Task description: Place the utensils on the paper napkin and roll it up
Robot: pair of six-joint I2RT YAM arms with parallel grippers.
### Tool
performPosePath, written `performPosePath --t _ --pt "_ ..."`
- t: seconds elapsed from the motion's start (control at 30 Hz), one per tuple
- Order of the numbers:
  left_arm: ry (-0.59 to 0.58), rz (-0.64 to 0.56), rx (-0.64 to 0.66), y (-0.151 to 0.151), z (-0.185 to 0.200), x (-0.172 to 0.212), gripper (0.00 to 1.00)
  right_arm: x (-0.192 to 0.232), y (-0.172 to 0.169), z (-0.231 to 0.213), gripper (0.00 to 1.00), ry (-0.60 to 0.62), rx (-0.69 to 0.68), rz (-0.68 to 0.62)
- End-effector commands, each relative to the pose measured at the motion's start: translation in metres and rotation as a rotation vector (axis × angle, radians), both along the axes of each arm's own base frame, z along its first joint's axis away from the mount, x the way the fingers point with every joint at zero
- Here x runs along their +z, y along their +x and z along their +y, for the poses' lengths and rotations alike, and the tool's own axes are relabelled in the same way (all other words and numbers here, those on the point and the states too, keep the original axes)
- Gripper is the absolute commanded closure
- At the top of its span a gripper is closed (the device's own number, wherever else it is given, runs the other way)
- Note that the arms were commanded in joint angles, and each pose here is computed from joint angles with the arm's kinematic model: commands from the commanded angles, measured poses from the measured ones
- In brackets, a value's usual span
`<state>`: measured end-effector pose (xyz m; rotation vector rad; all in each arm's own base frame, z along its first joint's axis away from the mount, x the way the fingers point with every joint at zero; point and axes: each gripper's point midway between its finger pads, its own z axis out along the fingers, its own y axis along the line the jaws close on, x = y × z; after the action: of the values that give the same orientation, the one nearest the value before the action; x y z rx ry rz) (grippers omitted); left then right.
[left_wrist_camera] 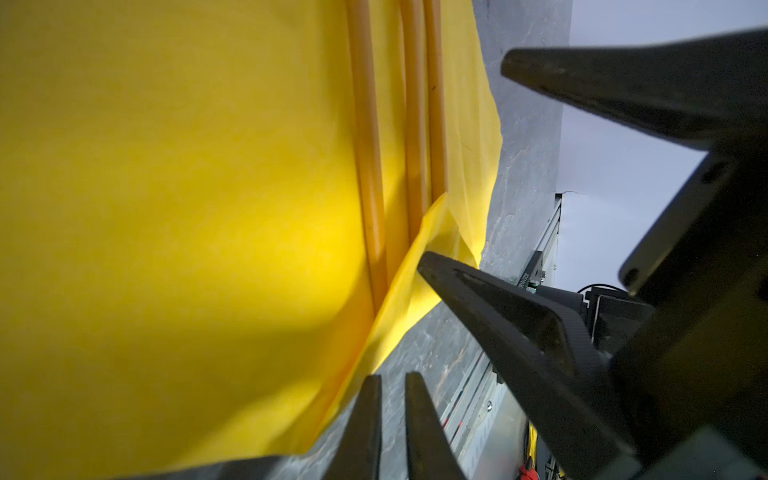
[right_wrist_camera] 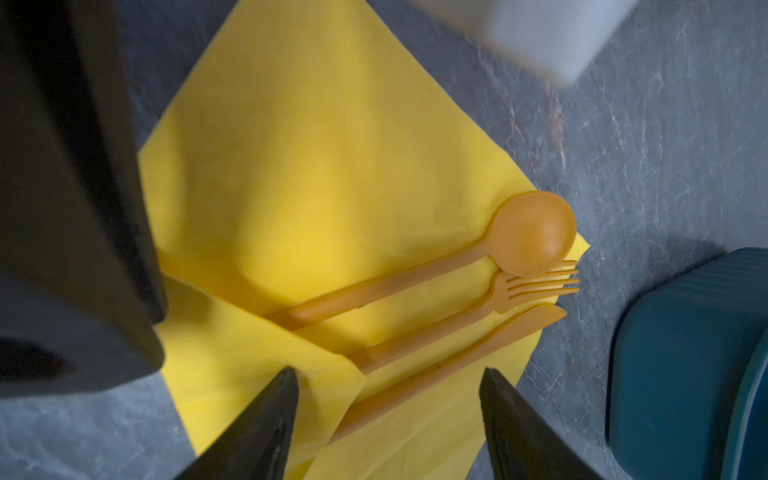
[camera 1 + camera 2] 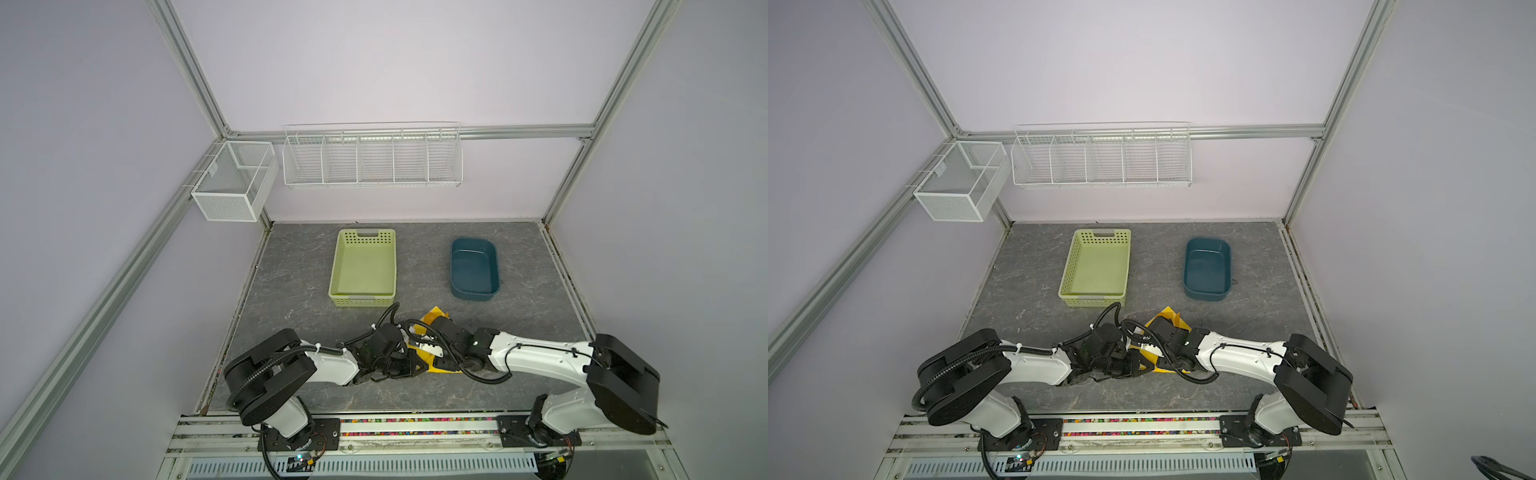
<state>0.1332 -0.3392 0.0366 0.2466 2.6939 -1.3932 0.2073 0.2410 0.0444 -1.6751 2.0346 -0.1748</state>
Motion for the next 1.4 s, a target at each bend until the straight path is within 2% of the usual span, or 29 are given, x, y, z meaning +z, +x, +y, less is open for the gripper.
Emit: performPosePath --t 0.0,0.1,0.2,0.4,0.53,0.67,0.77,0.87,1.17,1.37 --pt "-0.007 0.01 0.015 0.0 -0.001 -0.002 0.87 -0.003 -0.002 0.0 0.27 0.027 -0.017 0.017" --pt "0.015 0.015 0.026 0.001 0.002 -0.006 0.88 0.005 -0.001 0.003 0.27 0.065 -0.042 0.013" --pt "0.027 0.016 0.032 0.001 0.004 -0.009 0.88 0.027 0.001 0.011 0.27 0.16 -0.089 0.011" --pt "0.037 0.019 0.036 0.0 0.006 -0.013 0.88 0.073 0.002 0.013 0.31 0.431 -0.384 0.071" --pt "0.042 0.025 0.037 0.0 0.006 -0.015 0.88 0.076 -0.009 0.003 0.42 0.591 -0.642 0.195" --pt "0.047 0.03 0.039 -0.001 0.007 -0.017 0.89 0.065 -0.027 -0.009 0.6 0.68 -0.839 0.353" --pt "0.05 0.029 0.042 0.0 0.007 -0.018 0.89 0.051 -0.039 -0.015 0.72 0.732 -0.927 0.478" --pt "0.059 0.034 0.049 0.0 0.008 -0.02 0.9 0.042 -0.047 -0.015 0.76 0.799 -0.953 0.596" --pt "0.071 0.042 0.05 0.0 0.01 -0.024 0.9 0.015 -0.057 -0.029 0.76 0.787 -1.014 0.703" --pt "0.073 0.046 0.048 -0.001 0.009 -0.025 0.91 0.0 -0.054 -0.034 0.84 0.723 -1.074 0.709"
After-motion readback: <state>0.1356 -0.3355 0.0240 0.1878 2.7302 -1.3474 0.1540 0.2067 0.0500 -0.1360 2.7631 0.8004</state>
